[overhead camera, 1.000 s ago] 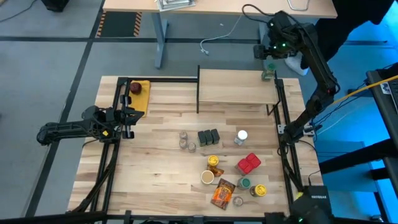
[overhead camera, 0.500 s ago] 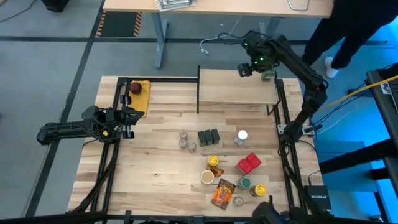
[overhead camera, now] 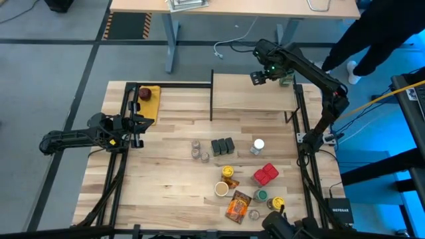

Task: Shelf spices
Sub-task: Put the top green seasoning bottle on the shelf

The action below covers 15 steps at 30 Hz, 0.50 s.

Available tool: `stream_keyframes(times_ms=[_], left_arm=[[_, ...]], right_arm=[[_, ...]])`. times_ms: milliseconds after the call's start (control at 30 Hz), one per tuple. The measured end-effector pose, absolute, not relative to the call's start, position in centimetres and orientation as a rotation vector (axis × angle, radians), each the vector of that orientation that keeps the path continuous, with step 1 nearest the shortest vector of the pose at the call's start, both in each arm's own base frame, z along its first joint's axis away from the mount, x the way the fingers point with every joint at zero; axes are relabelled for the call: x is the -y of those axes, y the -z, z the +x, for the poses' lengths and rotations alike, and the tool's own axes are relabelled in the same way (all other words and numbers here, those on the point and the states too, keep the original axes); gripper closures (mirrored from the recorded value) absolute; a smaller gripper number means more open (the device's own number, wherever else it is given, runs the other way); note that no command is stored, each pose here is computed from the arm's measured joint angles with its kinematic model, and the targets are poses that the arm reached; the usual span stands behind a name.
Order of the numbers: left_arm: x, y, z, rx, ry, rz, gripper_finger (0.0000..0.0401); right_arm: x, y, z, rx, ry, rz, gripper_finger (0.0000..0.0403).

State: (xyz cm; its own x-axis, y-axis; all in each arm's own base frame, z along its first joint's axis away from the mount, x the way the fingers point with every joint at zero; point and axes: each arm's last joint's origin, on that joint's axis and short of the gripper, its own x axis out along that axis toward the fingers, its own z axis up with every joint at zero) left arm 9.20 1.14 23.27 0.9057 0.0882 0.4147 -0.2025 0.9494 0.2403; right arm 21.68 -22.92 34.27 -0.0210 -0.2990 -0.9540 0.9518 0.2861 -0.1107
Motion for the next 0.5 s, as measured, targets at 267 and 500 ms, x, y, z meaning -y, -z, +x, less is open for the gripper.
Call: stream_keyframes(times_ms=[267, 500], left_arm=[[-1.14, -23.27, 9.2, 0.412, -0.153, 0.286, 0.0391], [-1.14, -23.27, 9.2, 0.412, -0.153, 0.286, 0.0391]], right_arm=[[23.01, -33.88, 21.5, -1.193, 1.205, 0.692, 0.0132], [23.06, -33.92, 21.31, -1.207, 1.254, 0.648, 0.0132]])
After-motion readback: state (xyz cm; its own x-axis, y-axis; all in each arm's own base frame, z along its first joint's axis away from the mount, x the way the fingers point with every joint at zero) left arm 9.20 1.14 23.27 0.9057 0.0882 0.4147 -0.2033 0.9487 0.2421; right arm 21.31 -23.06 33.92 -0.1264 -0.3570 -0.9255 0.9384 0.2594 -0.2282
